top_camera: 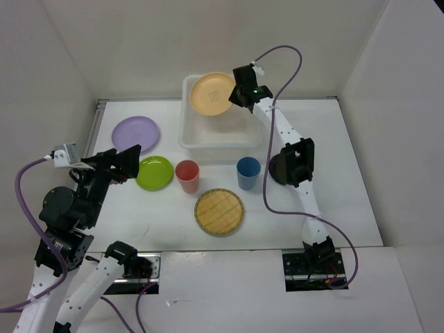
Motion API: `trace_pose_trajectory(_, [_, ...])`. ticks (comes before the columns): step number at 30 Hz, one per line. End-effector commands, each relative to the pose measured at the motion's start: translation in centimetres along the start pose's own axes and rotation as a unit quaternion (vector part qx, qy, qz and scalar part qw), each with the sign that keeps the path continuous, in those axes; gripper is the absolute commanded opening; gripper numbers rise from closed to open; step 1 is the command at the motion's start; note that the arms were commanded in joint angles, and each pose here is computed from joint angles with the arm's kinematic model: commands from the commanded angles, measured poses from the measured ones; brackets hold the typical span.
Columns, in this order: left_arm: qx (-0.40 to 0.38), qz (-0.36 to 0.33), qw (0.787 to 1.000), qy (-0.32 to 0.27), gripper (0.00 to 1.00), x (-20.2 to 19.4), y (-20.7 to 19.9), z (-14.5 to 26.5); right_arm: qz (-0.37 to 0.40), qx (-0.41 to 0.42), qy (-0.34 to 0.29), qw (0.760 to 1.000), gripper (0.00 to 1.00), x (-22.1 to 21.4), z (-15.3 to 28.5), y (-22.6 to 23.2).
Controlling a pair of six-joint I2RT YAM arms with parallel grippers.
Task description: Place the mixed dishes into the plastic bin
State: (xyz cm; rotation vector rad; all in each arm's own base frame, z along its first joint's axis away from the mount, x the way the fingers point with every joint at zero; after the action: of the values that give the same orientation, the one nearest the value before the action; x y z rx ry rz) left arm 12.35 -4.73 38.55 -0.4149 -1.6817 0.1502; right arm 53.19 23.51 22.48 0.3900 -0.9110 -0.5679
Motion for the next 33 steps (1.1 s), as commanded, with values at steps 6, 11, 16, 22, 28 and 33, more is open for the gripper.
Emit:
trace_pose_trajectory(6, [-0.011, 0.003, 1.0, -0.018, 1.0, 1.2, -0.4, 0.0, 0.012, -0.014, -0.015, 1.0, 0.0, 0.7, -0.6, 0.9])
trace_pose_trajectory(11, [-0.01, 0.002, 1.0, -0.014, 1.0, 0.8, -0.3, 0.0, 0.024, -0.032, 0.001, 0.999, 0.0, -0.8, -2.0, -0.4])
trace_pose_trajectory(16, [-0.013, 0.001, 1.0, -0.008, 1.0, 0.5, -0.3, -0.1, 0.022, -0.035, -0.001, 0.999, 0.0, -1.0, -3.0, -1.2])
trace_pose_trajectory(22, [-0.011, 0.0, 1.0, -0.004, 1.0, 0.1, -0.2, -0.2, 0.028, -0.049, 0.006, 0.998, 0.03, -1.6, -4.2, -2.3])
trace_pose_trajectory(28, [-0.002, -0.002, 1.0, 0.003, 1.0, -0.2, -0.1, -0.7, 0.035, -0.056, 0.012, 0.998, 0.26, -2.3, -4.9, -2.9])
trace_pose_trajectory(33, [0.086, -0.039, 0.995, -0.011, 1.0, 1.9, 0.9, -1.9, 0.031, -0.051, 0.01, 0.998, 0.52, -1.3, -4.2, -2.7])
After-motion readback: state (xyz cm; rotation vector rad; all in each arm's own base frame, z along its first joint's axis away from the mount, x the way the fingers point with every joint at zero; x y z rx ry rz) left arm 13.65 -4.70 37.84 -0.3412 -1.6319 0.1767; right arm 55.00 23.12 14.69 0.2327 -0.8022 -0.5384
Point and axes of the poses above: each gripper's point midway between its finger pads, its own z axis back along the fingers, its own y axis along the line the jaws close on, x = y × z, the point moved 9 cm from there along z, back along the fingers, and after that the axes turned 10 degrees about -z, right-handed, at the moved point
